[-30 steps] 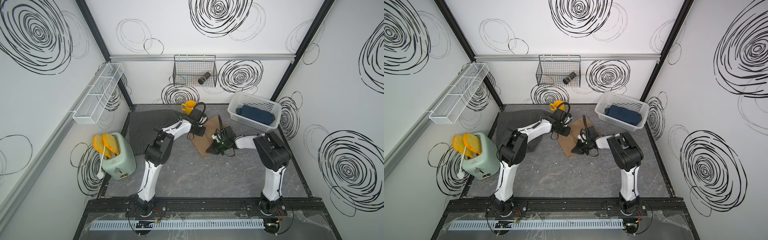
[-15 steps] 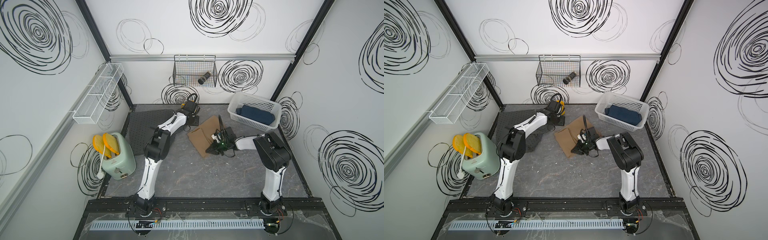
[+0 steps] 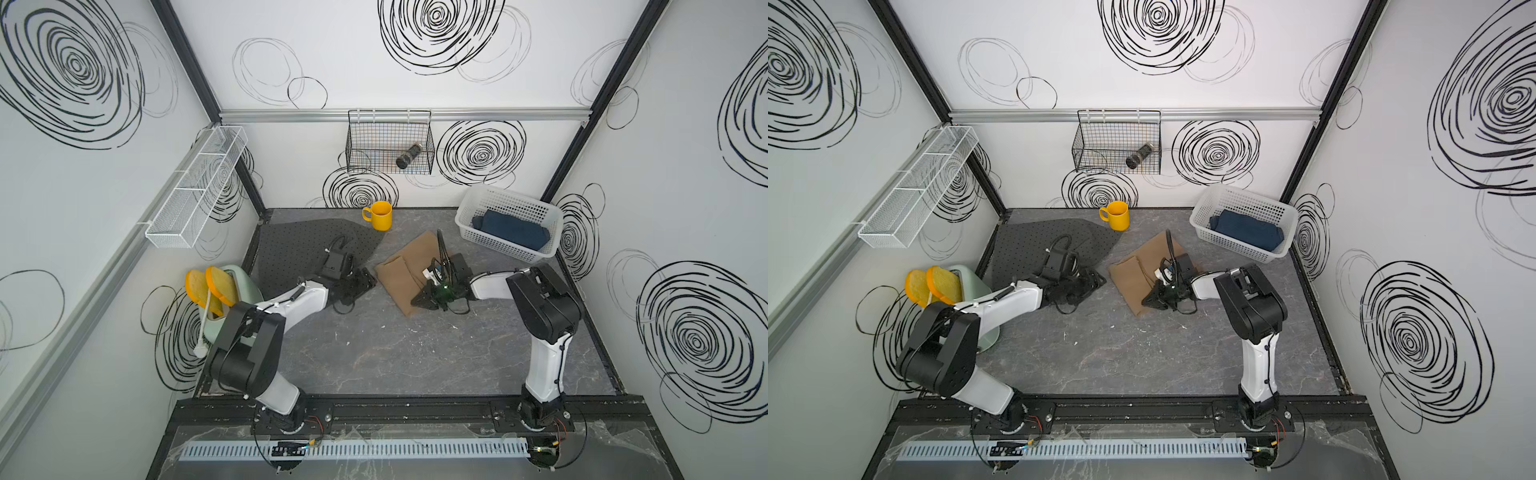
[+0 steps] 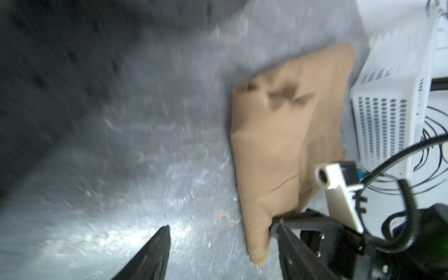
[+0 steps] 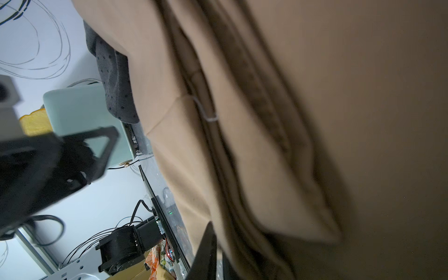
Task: Roll up the skirts
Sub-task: Roll the skirt at the center of the board.
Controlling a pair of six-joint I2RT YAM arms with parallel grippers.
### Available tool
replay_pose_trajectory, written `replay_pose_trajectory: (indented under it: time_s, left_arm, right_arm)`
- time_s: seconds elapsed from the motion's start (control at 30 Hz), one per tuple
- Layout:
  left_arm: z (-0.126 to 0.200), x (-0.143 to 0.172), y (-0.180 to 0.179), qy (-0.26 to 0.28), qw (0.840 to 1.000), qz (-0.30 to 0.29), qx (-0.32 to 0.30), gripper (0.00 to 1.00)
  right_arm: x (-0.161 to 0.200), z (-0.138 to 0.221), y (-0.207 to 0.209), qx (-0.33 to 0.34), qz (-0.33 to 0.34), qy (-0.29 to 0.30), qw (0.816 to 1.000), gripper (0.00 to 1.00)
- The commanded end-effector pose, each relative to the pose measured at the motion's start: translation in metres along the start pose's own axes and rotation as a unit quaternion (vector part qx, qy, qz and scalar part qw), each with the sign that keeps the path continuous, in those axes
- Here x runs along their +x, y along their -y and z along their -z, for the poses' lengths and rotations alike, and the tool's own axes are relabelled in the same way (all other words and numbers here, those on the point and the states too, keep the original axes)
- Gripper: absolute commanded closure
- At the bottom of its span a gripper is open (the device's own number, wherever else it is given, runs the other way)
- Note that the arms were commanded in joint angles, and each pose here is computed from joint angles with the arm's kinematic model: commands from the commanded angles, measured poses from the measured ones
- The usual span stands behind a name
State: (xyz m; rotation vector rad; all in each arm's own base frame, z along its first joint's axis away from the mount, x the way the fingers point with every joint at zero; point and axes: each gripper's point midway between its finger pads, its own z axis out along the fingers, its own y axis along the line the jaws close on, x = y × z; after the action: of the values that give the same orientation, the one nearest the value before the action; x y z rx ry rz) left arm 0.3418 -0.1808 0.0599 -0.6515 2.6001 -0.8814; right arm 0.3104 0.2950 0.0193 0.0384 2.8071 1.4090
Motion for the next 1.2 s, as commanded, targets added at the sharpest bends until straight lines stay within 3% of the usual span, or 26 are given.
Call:
replay_pose_trajectory:
  time_s: [0.0,0.13,0.23,0.4,0.43,0.57,0.63,0.77,0.9,1.03,1.17]
  left_arm:
    - [-0.006,0.004,0.053,-0.012,0.992,0.029,0.123,0.26]
    - [-0.028,0.015,0.062,-0.030,0.993,0.031,0.113,0.26]
    - [-0.046,0.018,0.063,-0.039,0.990,0.065,0.119,0.27]
    - [-0.074,0.031,0.070,-0.063,0.988,0.080,0.113,0.32]
    - [-0.077,0.031,0.068,-0.061,0.989,0.083,0.107,0.36]
    - [-0.087,0.023,0.046,-0.041,0.992,0.102,0.057,0.84]
    - [-0.088,0.019,0.032,-0.032,0.996,0.085,0.010,1.00]
    - [-0.076,0.010,0.008,-0.028,0.993,0.010,-0.110,1.00]
    - [-0.048,0.011,-0.009,-0.038,0.987,-0.034,-0.151,1.00]
    - [-0.011,0.023,-0.029,-0.060,0.974,-0.091,-0.199,1.00]
    - [0.027,0.033,-0.055,-0.078,0.953,-0.139,-0.256,1.00]
  right_arm:
    - [0.017,-0.001,0.022,0.035,-0.032,-0.016,0.999,0.88]
    - [0.019,-0.001,0.024,0.036,-0.032,-0.019,0.999,0.88]
    - [0.020,-0.001,0.024,0.036,-0.032,-0.018,0.999,0.88]
    - [0.020,0.000,0.023,0.035,-0.029,-0.018,0.999,0.88]
    - [0.021,0.000,0.023,0.036,-0.029,-0.018,0.999,0.88]
    - [0.022,0.000,0.026,0.042,-0.029,-0.017,0.999,0.88]
    - [0.022,0.002,0.029,0.052,-0.027,-0.013,0.998,0.88]
    - [0.021,0.014,0.031,0.071,-0.021,0.008,0.997,0.84]
    - [0.027,0.032,0.011,0.051,-0.007,0.029,0.998,0.79]
    - [0.027,0.052,-0.033,0.016,0.024,0.050,0.998,0.77]
    - [0.029,0.048,-0.084,0.010,0.076,0.055,0.996,0.76]
